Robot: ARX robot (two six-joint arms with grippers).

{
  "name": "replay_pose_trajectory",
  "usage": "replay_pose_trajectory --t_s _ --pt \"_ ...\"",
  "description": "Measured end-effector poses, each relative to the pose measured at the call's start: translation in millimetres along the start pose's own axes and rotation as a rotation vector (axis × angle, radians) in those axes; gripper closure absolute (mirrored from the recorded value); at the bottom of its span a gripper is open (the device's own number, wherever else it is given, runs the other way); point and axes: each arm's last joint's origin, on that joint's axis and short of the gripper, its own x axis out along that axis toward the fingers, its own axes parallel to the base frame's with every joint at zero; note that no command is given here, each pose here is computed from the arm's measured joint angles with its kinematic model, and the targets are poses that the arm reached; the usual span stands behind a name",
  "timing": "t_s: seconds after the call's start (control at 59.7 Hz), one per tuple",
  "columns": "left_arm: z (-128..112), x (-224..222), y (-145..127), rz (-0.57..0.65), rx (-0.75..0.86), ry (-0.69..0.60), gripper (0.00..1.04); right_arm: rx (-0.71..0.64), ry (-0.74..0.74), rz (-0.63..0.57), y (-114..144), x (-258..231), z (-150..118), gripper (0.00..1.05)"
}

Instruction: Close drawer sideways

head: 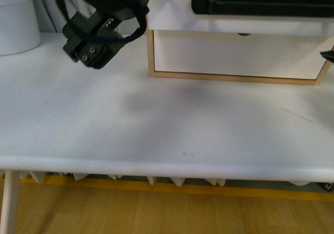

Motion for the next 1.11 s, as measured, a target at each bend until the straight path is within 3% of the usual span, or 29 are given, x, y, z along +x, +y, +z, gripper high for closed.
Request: replay_pose_trajectory --t_s 0.369,0.737,0.905,1.106 --pt "3 50 -29 -0.024 -0.005 0.008 0.06 -0.001 0.009 -0.023 -20 46 -2 0.09" --pt "5 60 -37 -0.019 0.002 0.005 0.06 0.048 0.035 -0.026 -22 60 -7 0.09" --pt "12 33 -17 -0.012 0.018 -0.031 0.06 0.059 0.002 -0.003 -22 28 6 0.09" --pt "26 -19 14 0.007 0.051 -0.096 0.06 0.104 -0.046 -0.057 -23 -32 24 0.09"
